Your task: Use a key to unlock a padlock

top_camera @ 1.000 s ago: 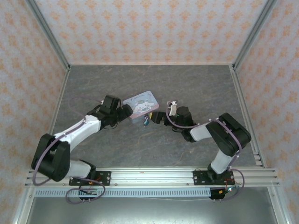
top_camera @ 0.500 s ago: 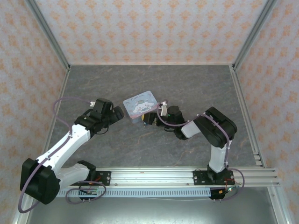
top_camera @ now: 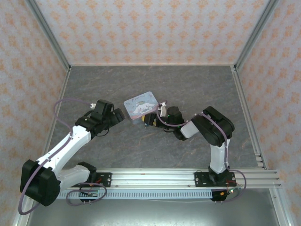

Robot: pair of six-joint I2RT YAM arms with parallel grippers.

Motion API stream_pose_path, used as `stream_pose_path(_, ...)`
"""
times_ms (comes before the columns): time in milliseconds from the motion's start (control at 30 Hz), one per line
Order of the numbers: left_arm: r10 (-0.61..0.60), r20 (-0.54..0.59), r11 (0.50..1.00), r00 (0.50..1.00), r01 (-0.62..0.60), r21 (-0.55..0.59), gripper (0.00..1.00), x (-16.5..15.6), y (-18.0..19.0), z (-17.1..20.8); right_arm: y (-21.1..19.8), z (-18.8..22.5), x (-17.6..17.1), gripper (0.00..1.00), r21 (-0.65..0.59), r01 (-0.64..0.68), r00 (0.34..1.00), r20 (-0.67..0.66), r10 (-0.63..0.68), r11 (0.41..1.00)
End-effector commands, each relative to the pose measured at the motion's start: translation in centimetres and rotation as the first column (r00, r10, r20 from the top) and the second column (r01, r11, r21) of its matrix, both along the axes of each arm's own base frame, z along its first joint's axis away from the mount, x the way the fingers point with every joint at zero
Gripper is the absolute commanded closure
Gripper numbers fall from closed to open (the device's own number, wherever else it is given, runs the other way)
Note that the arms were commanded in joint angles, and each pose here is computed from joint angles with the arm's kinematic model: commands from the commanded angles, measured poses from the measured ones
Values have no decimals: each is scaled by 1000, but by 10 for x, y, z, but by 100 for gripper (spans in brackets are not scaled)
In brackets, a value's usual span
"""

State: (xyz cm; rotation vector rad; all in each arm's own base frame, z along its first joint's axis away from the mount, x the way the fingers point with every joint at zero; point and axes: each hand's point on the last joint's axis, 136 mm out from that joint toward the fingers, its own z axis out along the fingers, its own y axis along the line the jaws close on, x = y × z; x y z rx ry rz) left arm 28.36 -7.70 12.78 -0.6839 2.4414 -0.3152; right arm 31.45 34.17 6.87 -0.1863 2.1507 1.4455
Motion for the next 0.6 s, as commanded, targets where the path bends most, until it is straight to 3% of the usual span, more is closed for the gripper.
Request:
stream_pose_path(0,31,-15,998,999,-30,50,9,-4,11,-1,4,6,-3,32,20,-33,999,33,32,999)
stream_pose_path(567,29,-25,998,999,-28,51,9,-5,11,-5,-2,1,-2,60,-35,-29,999,31,30,999)
